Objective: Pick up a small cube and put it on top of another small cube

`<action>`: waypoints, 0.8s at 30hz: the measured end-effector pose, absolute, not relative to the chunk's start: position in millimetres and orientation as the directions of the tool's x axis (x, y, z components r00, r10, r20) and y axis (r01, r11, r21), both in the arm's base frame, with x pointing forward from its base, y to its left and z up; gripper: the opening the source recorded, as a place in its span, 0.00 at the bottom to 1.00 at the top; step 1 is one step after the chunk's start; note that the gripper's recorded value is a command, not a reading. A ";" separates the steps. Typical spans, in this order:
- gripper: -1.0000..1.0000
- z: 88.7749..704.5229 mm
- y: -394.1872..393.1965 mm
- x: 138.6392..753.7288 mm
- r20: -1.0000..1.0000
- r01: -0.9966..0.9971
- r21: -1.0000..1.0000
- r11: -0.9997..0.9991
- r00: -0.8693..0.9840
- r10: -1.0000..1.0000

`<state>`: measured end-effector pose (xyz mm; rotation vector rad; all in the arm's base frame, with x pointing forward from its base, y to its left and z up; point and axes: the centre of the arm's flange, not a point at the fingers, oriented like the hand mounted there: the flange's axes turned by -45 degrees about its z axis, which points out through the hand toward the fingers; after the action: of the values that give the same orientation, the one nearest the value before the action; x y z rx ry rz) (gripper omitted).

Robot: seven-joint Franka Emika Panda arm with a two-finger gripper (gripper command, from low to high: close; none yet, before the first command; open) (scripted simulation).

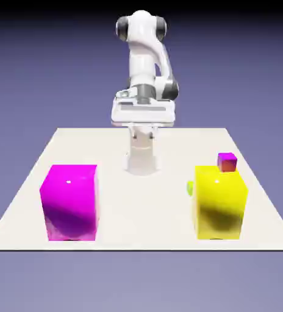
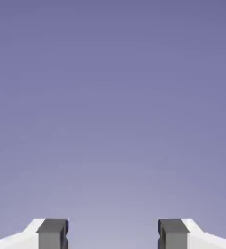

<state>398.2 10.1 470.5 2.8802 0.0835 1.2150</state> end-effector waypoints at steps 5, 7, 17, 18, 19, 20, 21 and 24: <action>0.50 451.1 75.8 437.6 0.539 0.210 0.116 -0.971 0.808 0.239; 0.50 441.3 103.5 449.3 0.459 0.277 0.141 -0.951 0.832 0.310; 0.50 386.2 244.8 471.8 0.043 0.581 0.203 -0.788 0.799 0.600; 0.50 380.8 258.4 471.1 0.004 0.607 0.204 -0.768 0.784 0.621; 0.50 375.7 272.9 469.3 -0.035 0.634 0.204 -0.746 0.766 0.641; 0.50 370.6 284.8 468.4 -0.074 0.656 0.203 -0.727 0.751 0.657; 0.50 365.8 296.5 467.2 -0.111 0.677 0.202 -0.708 0.734 0.670; 0.50 352.2 330.7 461.4 -0.217 0.735 0.194 -0.649 0.678 0.703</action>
<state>461.4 330.7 352.2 2.6269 1.1504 -0.1777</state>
